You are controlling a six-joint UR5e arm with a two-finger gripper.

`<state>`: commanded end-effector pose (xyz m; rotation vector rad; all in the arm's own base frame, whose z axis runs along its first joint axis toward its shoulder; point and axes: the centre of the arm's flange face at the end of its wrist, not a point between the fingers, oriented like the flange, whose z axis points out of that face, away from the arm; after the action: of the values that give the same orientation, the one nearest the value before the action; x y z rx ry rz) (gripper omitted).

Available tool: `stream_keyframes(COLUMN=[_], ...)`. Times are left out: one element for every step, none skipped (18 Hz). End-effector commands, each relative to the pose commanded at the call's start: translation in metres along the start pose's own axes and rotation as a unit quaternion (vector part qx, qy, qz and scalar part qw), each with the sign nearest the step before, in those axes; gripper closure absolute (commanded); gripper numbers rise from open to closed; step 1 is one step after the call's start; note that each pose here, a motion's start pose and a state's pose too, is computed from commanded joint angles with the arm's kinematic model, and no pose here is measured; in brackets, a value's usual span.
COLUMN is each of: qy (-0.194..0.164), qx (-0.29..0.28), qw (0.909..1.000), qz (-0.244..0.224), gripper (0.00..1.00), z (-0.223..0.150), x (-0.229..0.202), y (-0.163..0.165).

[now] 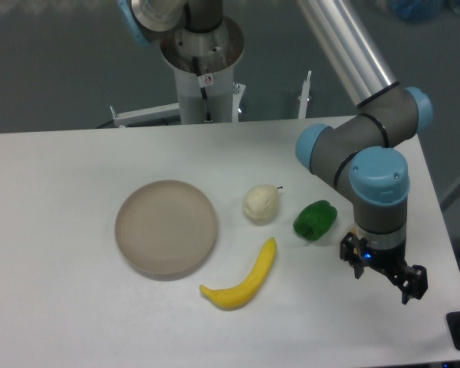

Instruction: Pick up the banana from the table

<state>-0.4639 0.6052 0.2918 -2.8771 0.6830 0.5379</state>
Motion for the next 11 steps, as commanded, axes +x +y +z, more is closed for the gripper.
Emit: stream_keyframes(qy=[0.001, 0.001, 0.001, 0.000, -0.001, -0.001, 0.002, 0.002, 0.003, 0.002, 0.002], qx=[0.000, 0.000, 0.000, 0.001, 0.001, 0.001, 0.000, 0.000, 0.000, 0.000, 0.000], qw=[1.0000, 1.0000, 1.0000, 1.0000, 1.0000, 1.0000, 1.0000, 1.0000, 1.0000, 1.0000, 1.0000], qz=[0.001, 0.002, 0.001, -0.001, -0.002, -0.002, -0.002, -0.004, -0.005, -0.006, -0.006], gripper=[0.00, 0.00, 0.00, 0.00, 0.00, 0.00, 0.00, 0.00, 0.00, 0.00, 0.00], z=[0.0004, 0.0006, 0.0006, -0.0005, -0.0017, -0.0023, -0.0004, 0.0007, 0.0013, 0.0002, 0.0002], x=[0.0010, 0.0006, 0.0006, 0.0003, 0.0001, 0.0004, 0.0014, 0.0019, 0.0024, 0.0022, 0.0022], y=[-0.0009, 0.0001, 0.0001, 0.0000, 0.0000, 0.0001, 0.0003, 0.0015, 0.0016, 0.0016, 0.0016])
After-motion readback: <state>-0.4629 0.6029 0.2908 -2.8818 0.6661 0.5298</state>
